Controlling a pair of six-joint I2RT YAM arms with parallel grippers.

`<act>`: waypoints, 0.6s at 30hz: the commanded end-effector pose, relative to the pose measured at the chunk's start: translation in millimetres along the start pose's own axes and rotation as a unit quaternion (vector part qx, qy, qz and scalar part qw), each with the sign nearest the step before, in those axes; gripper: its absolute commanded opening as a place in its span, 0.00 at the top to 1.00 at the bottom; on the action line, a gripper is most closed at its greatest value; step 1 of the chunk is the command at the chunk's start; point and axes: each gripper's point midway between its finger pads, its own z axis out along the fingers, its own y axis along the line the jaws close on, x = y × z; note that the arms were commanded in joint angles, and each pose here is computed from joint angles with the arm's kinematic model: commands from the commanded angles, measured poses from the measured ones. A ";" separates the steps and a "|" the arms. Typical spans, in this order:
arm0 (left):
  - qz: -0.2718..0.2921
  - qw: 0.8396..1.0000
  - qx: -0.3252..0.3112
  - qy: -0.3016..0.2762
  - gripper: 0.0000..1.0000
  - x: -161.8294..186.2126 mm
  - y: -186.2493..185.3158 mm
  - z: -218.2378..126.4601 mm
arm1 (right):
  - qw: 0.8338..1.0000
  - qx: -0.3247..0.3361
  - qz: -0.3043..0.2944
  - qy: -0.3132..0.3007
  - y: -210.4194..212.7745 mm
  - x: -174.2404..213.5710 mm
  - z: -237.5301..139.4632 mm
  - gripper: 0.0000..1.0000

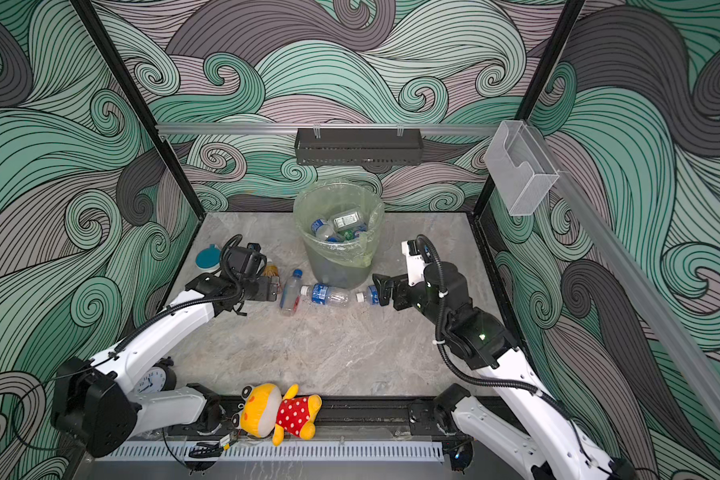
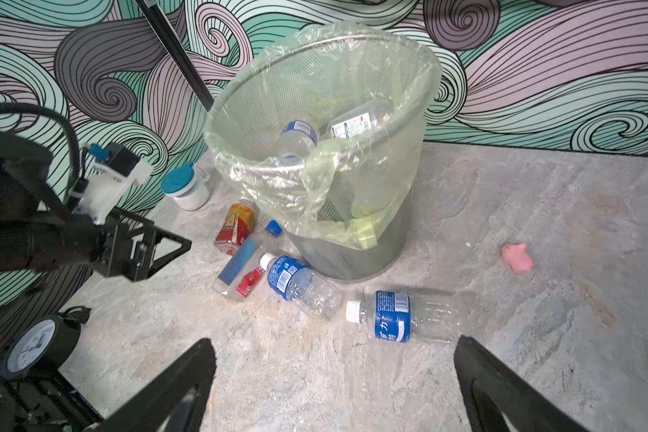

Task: Throw the plastic bottles in the bin
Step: 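Withdraw the right gripper while the left gripper reaches toward the yellow-label drink bottle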

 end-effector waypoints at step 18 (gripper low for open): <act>-0.072 0.993 -0.031 0.086 0.12 -37.2 6.3 102.7 | 0.999 -0.016 0.031 0.011 -5.0 38.5 -29.2 0.01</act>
